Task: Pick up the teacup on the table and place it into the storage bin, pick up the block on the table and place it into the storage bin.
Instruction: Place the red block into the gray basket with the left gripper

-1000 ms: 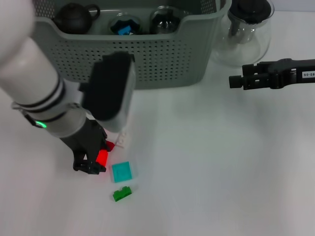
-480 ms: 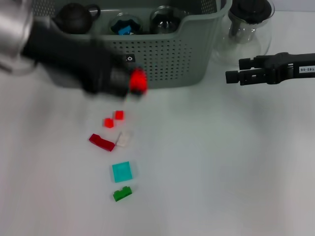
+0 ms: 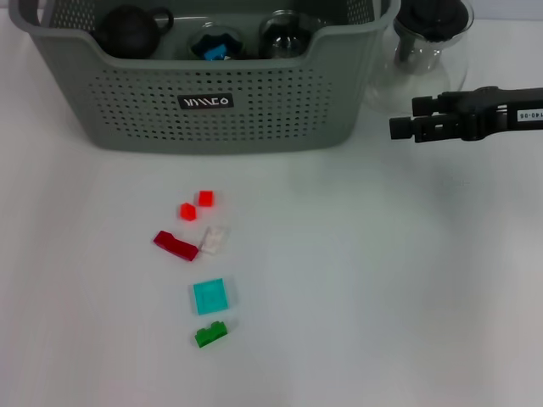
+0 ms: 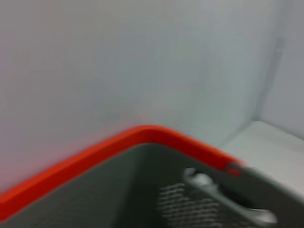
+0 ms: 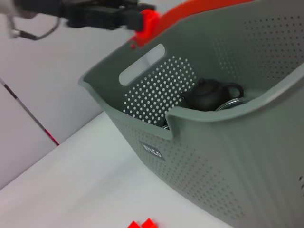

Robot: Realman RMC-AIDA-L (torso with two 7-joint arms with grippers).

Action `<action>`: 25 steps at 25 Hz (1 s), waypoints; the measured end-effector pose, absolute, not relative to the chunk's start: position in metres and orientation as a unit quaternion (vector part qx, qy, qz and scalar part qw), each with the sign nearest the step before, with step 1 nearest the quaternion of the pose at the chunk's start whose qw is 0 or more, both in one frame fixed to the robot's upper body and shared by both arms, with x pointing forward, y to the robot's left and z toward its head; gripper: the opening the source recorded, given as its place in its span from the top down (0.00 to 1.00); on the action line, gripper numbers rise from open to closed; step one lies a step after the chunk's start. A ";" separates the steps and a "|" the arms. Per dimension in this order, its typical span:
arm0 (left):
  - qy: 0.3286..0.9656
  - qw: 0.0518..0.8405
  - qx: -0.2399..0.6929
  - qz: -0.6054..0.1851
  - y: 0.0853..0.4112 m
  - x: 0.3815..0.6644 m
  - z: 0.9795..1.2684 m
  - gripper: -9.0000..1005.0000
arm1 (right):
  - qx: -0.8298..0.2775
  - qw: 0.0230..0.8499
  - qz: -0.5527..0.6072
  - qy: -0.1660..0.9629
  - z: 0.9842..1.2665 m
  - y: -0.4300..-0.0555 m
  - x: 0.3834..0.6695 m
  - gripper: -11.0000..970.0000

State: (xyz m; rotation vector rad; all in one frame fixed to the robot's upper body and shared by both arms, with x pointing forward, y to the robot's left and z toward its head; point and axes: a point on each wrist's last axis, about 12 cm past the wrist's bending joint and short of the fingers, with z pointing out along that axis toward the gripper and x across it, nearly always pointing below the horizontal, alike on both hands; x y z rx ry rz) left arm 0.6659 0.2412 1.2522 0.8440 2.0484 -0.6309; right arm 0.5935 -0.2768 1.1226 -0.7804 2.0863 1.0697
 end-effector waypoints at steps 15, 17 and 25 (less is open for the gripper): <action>0.873 0.387 0.281 -0.094 0.205 0.709 1.203 0.59 | -0.302 0.324 0.408 0.798 1.126 -0.276 0.597 0.03; 0.873 0.386 0.285 -0.083 0.199 0.708 1.198 0.59 | -0.302 0.324 0.408 0.798 1.126 -0.276 0.597 0.03; 0.874 0.373 0.305 -0.057 0.184 0.706 1.185 0.59 | -0.301 0.324 0.406 0.800 1.126 -0.276 0.596 0.03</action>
